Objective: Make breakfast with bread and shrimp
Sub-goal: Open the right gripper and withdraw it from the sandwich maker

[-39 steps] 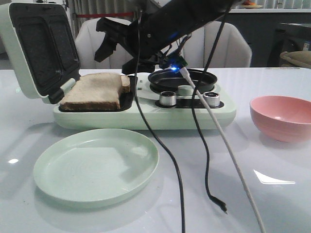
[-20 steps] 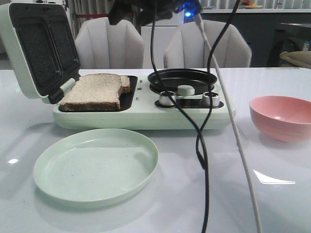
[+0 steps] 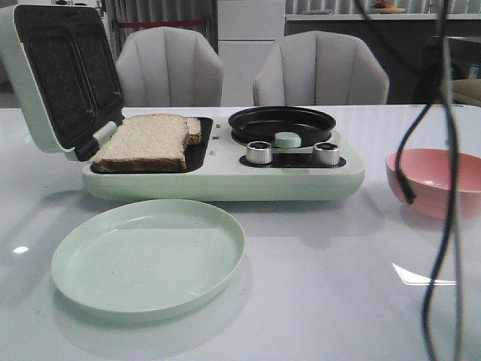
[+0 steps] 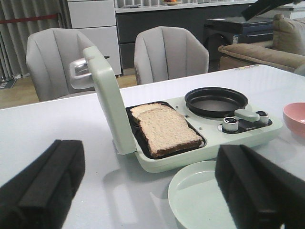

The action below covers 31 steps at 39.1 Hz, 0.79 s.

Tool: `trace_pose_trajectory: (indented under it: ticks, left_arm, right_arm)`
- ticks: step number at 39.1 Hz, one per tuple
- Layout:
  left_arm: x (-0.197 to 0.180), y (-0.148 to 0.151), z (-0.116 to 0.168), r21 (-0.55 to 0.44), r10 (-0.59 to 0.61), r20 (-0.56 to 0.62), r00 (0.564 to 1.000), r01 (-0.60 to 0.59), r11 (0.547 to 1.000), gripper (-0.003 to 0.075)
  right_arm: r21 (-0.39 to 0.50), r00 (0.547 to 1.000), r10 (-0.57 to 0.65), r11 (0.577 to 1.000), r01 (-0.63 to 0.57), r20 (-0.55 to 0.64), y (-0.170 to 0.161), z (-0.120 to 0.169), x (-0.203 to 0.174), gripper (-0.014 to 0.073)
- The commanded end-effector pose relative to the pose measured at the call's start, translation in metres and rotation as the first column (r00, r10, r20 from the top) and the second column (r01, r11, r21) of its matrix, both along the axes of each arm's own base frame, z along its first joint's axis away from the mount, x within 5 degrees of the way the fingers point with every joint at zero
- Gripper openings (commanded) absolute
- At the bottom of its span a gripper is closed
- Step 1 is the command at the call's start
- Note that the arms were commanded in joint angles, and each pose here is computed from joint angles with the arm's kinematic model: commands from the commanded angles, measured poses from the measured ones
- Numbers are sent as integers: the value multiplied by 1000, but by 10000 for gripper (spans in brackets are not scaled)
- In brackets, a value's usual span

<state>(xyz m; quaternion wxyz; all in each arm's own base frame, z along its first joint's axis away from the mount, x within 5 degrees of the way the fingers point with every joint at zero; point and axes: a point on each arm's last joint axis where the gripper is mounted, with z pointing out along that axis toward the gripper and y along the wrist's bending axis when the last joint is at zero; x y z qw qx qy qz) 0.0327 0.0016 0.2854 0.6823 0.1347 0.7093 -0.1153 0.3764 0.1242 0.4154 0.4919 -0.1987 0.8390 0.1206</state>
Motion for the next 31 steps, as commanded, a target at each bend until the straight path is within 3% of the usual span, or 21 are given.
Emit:
trace_pose_trajectory:
  ticks: [1,6,15,21,31]
  left_arm:
    - [-2,-2,14,-40,-32,70,997,35,999,624]
    - [-2,-2,14,-40,-32,70,997,35,999,624]
    - [-2,-2,14,-40,-32,70,997,35,999,624]
    - [-2,-2,14,-40,-32,70,997,35,999,624]
    - [-2,-2,14,-40,-32,70,997,35,999,624]
  right_arm:
    - [61,985,-93,994,85,143,-35,53,-29,507]
    - [68,965,-190,981,180,179,-75,71,-55,507]
    - [15,931,-329,944,331,156,-122,62,-105,507]
    - [30,919,-355,934,355,170,-125,43,-138,507]
    - [192,903,-367,925,329,223,-113,-3,-198,507]
